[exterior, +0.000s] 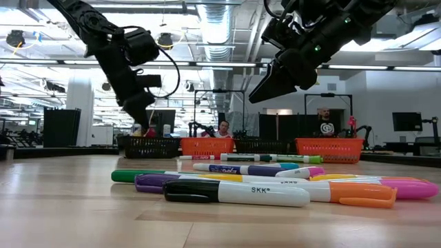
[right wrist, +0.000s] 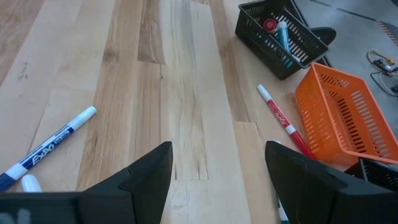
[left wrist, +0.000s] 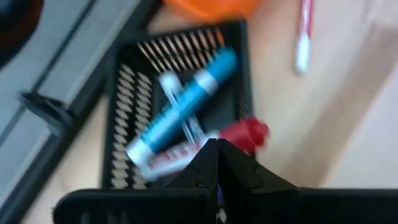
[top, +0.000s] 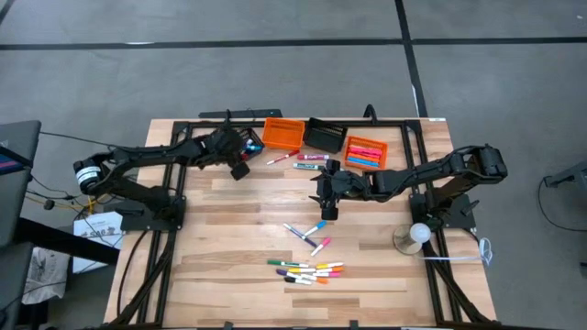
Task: Pick & Place Markers
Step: Adjust the large red marker in the left black bin
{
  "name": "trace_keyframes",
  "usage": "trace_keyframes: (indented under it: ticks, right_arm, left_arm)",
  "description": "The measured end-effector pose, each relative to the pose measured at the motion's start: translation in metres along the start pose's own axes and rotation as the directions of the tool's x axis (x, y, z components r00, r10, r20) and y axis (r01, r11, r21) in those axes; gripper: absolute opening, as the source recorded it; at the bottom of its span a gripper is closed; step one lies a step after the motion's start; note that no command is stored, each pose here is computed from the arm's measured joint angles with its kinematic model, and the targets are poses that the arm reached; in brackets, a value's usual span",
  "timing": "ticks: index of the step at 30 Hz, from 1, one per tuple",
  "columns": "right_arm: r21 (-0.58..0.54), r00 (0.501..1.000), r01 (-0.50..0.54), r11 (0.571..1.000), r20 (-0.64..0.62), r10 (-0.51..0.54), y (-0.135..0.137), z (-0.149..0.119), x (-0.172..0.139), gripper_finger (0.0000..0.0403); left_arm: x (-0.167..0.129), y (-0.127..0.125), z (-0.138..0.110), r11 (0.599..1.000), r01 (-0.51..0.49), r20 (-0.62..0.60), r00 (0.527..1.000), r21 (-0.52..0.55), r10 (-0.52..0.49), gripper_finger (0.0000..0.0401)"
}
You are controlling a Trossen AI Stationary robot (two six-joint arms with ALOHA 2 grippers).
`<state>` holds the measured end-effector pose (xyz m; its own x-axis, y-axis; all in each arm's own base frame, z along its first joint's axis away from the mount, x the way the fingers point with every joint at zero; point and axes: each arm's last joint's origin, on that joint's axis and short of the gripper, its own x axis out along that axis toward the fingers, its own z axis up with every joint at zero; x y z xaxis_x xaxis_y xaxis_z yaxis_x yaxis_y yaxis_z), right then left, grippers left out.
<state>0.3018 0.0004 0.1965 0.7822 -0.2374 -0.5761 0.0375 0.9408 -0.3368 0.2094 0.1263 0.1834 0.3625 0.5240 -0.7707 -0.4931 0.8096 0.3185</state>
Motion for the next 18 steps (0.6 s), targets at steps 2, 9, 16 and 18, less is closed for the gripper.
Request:
trace_keyframes:
  ticks: [2, 9, 16, 18]
  right_arm:
    - [0.000, 1.000, 0.000, 1.000, 0.000, 0.000, 0.000, 0.000, 0.000, 0.0249]
    - [0.000, 1.000, 0.000, 1.000, 0.000, 0.000, 0.000, 0.000, 0.000, 0.0249]
    - [0.000, 1.000, -0.001, 1.000, -0.001, 0.001, 0.000, 0.000, 0.000, 0.0249]
    - [0.000, 1.000, -0.001, 1.000, -0.001, 0.001, 0.000, 0.000, 0.000, 0.0249]
  left_arm:
    - [0.001, 0.005, 0.004, 1.000, -0.017, 0.045, 0.999, -0.010, 0.018, 0.0008]
    - [0.000, 0.011, 0.016, 0.998, -0.042, 0.169, 0.984, -0.054, 0.051, 0.0007]
    - [0.000, -0.002, 0.000, 1.000, 0.005, 0.002, 1.000, -0.031, -0.005, 0.0007]
    - [-0.001, -0.004, -0.005, 0.999, 0.012, -0.048, 0.999, -0.037, -0.014, 0.0007]
